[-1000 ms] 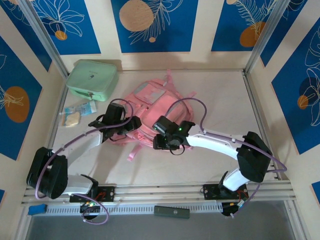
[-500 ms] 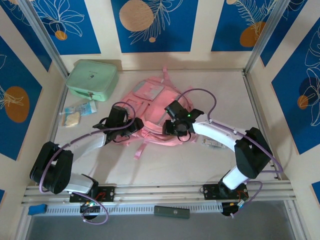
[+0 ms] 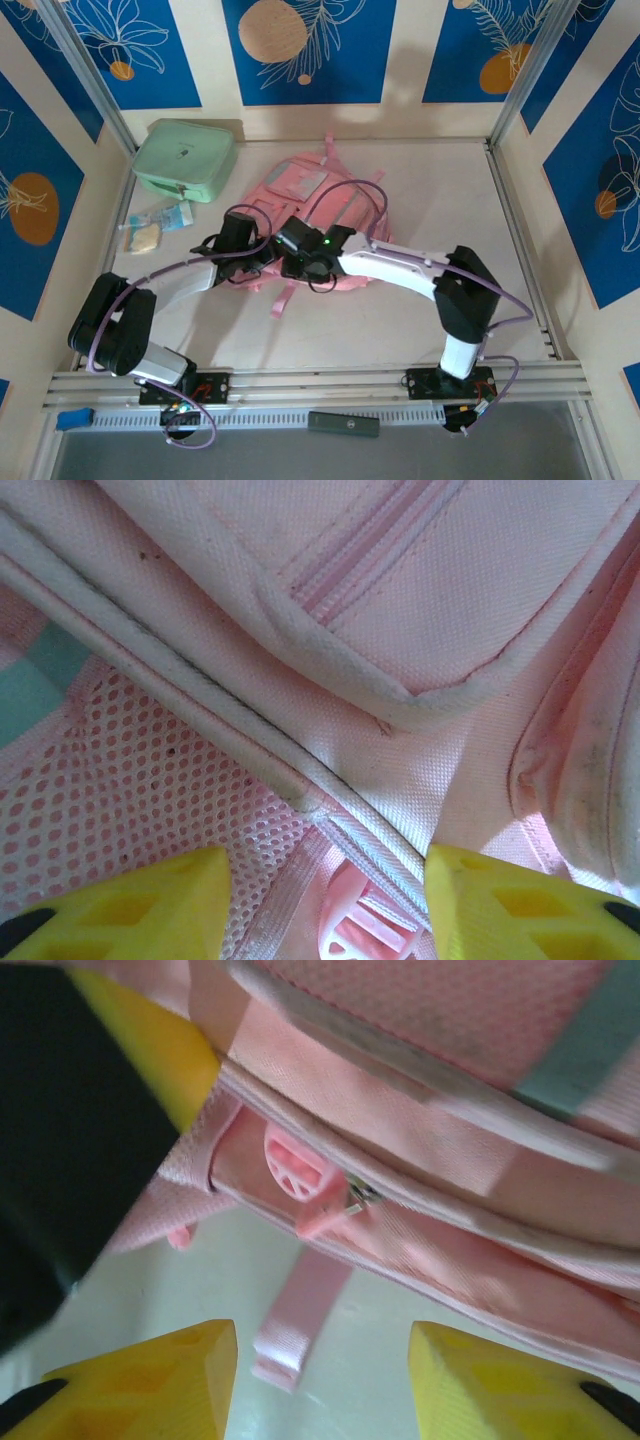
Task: Pack books, pencil case, and school supplies into a backpack
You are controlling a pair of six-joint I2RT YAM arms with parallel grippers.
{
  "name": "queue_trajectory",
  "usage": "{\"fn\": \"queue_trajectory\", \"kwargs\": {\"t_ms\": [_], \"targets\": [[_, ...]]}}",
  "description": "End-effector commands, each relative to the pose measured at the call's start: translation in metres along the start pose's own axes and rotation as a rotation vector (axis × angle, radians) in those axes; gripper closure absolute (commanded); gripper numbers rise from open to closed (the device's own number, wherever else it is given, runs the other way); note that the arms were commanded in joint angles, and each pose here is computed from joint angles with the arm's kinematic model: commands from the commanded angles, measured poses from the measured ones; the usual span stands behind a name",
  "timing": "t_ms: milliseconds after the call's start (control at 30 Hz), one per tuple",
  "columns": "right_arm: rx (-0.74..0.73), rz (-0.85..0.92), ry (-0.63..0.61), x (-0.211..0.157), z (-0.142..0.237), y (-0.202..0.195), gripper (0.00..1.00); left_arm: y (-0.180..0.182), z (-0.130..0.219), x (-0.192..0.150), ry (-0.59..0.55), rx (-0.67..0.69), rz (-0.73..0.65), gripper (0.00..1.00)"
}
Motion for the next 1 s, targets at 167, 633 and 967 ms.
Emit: {"fn": "queue_trajectory", "kwargs": {"t_ms": [167,633,967], "targets": [[-0.076,-0.178,-0.046,0.007,-0.031,0.006,0.60,0.015,0.007,-0.002,-0.049,0.081,0.023,0.48],[-0.161,-0.253,-0.038,0.014,-0.070,0.003,0.72,0.029,0.002,-0.008,-0.064,0.117,0.062,0.48],[-0.193,-0.208,-0.069,0.011,-0.057,0.000,0.88,0.040,0.002,-0.011,-0.088,0.193,0.070,0.48]]}}
Point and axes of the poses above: each hand's point on the last joint's axis, 136 mm out from that joint toward the fingers, its own z axis back along the fingers, its own y axis along the line the jaws close on, x = y × z, the point moved 10 cm from there along z, back along the fingers, and after that the axes turned 3 degrees about z, right-handed, at the moved point
